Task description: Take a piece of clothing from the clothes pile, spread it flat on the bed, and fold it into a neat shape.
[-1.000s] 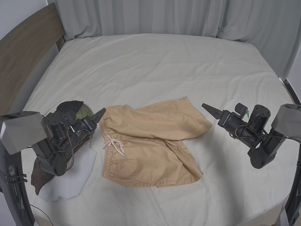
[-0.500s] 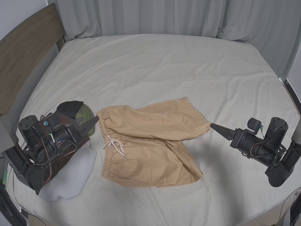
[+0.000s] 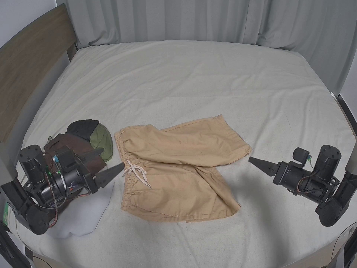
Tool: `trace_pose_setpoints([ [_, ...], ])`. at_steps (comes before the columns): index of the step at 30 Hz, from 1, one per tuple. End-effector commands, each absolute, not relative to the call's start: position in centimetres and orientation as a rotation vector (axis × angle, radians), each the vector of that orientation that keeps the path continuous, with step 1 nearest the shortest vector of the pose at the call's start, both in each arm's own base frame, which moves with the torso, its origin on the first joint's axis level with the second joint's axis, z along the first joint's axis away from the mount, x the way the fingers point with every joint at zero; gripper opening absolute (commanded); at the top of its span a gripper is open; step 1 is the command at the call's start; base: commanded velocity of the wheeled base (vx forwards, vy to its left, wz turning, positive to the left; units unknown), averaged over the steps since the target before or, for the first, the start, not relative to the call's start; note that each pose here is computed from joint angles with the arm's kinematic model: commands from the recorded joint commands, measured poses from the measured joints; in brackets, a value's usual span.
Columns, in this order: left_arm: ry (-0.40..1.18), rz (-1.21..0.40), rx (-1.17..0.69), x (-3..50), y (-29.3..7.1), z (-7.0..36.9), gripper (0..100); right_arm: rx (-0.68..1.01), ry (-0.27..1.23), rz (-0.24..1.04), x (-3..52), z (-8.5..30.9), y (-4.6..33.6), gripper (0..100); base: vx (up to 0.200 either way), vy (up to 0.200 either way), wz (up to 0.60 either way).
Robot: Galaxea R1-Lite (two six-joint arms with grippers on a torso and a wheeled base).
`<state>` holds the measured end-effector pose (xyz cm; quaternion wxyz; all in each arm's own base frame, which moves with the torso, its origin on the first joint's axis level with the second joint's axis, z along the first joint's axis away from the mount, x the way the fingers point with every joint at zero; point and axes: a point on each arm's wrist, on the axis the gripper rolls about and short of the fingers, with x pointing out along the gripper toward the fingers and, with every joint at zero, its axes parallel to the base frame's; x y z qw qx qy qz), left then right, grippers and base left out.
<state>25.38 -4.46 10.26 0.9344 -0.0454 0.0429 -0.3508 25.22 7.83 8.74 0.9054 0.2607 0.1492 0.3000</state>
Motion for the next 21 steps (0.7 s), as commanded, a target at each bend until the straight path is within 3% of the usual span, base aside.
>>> trace_pose_setpoints([
  [1, 0.11, -0.788, -0.025, 24.0, -3.8, 9.4, 100, 0.488, 0.419, 0.591, 25.5, 5.5, 7.9, 100, 0.0, 0.0, 0.0],
  [9, 0.077, -0.797, 0.091, 24.3, -2.8, 8.8, 100, 0.48, 0.458, 0.583, 25.6, 4.5, 8.0, 100, 0.0, 0.0, 0.0],
  [21, 0.093, -0.806, 0.09, 24.1, -2.9, 8.5, 100, 0.481, 0.553, 0.562, 25.5, 2.1, 8.1, 100, 0.0, 0.0, 0.0],
])
